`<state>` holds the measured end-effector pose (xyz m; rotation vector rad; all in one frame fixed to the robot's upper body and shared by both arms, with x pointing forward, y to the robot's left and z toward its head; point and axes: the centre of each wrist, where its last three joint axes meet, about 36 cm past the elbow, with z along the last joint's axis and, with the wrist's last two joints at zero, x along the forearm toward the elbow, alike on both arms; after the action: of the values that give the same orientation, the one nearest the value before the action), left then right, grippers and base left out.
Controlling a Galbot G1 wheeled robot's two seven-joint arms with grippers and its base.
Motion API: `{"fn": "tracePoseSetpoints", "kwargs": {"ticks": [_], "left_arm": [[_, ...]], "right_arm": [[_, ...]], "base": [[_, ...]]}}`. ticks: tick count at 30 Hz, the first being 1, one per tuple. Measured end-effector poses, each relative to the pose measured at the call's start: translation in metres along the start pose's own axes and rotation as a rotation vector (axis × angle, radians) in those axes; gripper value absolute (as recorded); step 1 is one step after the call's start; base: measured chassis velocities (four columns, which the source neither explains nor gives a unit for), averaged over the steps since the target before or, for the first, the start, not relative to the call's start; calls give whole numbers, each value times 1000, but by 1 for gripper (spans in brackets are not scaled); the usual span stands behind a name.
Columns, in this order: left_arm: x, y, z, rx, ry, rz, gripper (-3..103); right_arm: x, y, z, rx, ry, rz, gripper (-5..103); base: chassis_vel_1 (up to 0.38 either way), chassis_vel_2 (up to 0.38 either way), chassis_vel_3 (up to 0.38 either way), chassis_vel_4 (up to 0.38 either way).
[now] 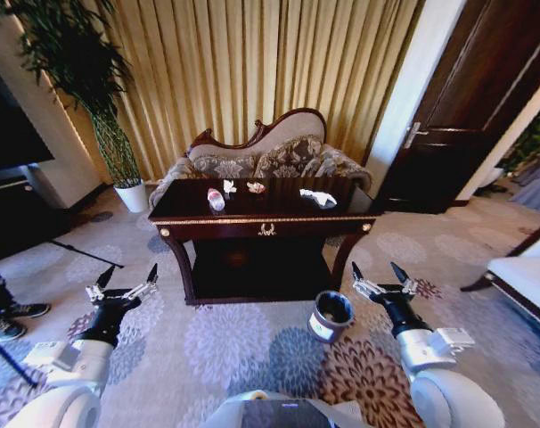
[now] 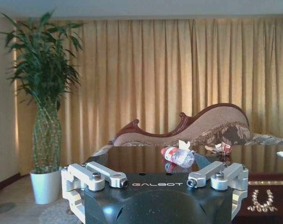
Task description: Move to the front of the table and place the trash on the table into the trash bin.
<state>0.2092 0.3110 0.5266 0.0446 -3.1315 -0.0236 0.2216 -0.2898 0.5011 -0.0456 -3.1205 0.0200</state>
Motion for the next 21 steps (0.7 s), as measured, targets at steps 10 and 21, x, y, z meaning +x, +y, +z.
{"fn": "tracePoseSetpoints", "kwargs": {"ticks": [10, 21], "left_arm": [[2, 1, 0, -4, 3, -5, 100], [3, 1, 1, -1, 12, -7, 100]], "right_arm": [[1, 1, 1, 5, 5, -10, 100], [-7, -1, 6, -13, 31, 16, 100]], "base": [[-349, 367, 366, -378], [-273, 255, 264, -245]]}}
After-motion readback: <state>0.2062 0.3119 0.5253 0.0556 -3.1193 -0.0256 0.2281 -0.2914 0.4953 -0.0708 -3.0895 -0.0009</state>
